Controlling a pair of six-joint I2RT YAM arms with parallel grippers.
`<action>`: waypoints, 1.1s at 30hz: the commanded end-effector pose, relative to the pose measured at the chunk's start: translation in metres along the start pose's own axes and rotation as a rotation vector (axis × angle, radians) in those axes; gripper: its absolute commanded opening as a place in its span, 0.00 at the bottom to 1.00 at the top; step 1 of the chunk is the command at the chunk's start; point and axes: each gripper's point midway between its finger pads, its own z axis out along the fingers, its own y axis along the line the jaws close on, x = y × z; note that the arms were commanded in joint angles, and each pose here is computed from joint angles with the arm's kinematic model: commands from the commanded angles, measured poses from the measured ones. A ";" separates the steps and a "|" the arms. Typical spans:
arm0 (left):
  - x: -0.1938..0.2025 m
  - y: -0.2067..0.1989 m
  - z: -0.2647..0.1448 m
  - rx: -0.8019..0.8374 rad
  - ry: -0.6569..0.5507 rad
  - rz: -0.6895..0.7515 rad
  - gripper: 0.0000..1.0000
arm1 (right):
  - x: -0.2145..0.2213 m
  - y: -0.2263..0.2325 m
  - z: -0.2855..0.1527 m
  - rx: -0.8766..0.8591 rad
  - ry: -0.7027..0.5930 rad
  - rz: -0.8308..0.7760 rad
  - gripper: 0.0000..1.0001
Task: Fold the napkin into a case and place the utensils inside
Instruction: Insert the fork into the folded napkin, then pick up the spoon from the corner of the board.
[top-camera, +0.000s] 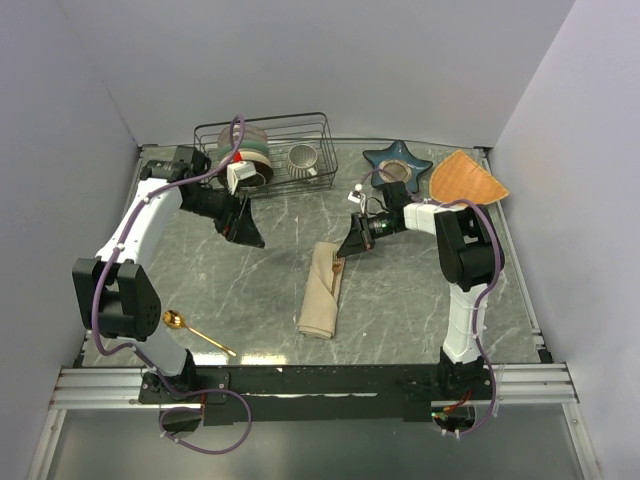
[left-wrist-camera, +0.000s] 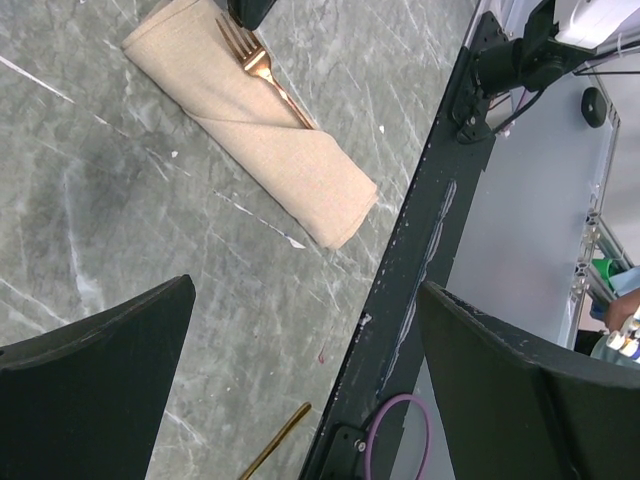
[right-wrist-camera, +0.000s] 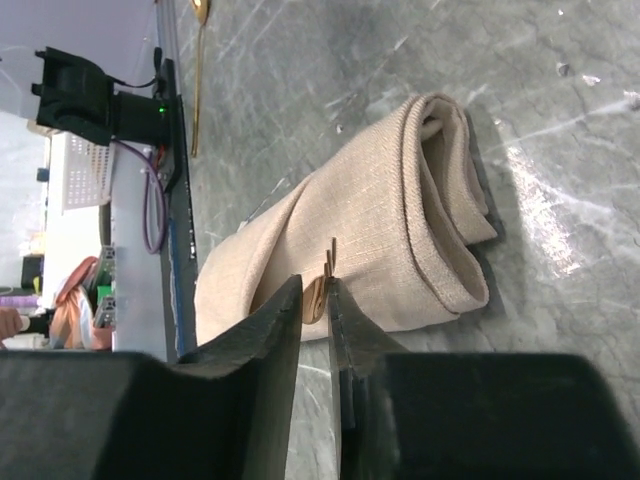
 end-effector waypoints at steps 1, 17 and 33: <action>0.003 -0.006 -0.008 -0.009 -0.006 0.038 0.99 | -0.002 0.001 0.004 0.023 0.016 -0.004 0.32; 0.141 0.043 -0.072 -0.304 0.517 0.424 0.99 | -0.038 0.018 -0.036 0.229 0.062 -0.042 0.85; 0.257 0.082 -0.079 -0.374 0.893 0.759 0.77 | -0.080 0.058 -0.067 0.281 -0.051 -0.036 0.95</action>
